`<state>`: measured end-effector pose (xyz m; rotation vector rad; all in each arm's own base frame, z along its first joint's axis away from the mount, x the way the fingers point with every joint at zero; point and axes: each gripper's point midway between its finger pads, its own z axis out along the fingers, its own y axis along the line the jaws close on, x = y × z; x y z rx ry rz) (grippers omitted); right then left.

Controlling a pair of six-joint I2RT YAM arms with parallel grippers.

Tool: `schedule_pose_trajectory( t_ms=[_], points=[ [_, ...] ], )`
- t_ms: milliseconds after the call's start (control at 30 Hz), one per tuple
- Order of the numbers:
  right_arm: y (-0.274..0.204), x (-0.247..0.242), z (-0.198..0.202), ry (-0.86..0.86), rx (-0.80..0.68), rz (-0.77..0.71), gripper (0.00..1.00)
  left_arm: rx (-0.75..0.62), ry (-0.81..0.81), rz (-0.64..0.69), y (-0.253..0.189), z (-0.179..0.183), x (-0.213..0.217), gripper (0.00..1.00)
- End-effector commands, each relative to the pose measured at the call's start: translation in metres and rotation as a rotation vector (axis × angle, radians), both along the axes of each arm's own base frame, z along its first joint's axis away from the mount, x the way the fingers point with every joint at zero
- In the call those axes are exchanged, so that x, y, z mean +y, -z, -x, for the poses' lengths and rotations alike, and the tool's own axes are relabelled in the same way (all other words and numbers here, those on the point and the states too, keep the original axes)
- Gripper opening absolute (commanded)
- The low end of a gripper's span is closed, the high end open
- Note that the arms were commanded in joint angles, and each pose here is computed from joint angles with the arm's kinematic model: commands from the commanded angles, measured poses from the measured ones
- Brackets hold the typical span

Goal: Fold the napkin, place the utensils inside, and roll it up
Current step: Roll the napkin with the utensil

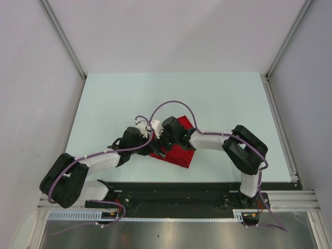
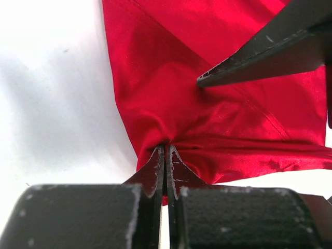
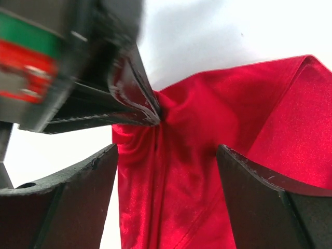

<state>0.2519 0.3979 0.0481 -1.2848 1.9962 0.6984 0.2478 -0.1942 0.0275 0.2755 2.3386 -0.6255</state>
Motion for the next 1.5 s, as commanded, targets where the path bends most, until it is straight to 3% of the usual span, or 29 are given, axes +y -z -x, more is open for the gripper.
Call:
schedule_pose_trajectory(
  t_ms=[0,433,767,1167,1333,1467],
  points=[
    [-0.007,0.011,-0.006,-0.042,-0.003,-0.026,0.81,-0.04,0.004,0.042,-0.019,-0.009,-0.007,0.0],
    [0.015,0.002,0.024,-0.087,0.105,0.078,0.78,-0.041,0.004,0.067,-0.023,-0.009,-0.009,0.0],
    [0.019,-0.008,0.013,0.061,0.029,0.138,0.77,-0.042,0.004,0.078,-0.025,-0.009,-0.01,0.0],
    [-0.054,-0.025,0.003,0.178,-0.193,-0.028,0.8,-0.018,0.012,0.076,-0.021,-0.009,-0.012,0.0],
    [-0.053,-0.025,0.013,0.169,-0.151,-0.036,0.79,-0.003,0.011,0.073,-0.02,-0.009,-0.012,0.0],
    [-0.044,-0.018,0.022,0.135,-0.081,-0.024,0.7,0.022,0.002,0.07,-0.016,-0.009,-0.012,0.0]
  ],
)
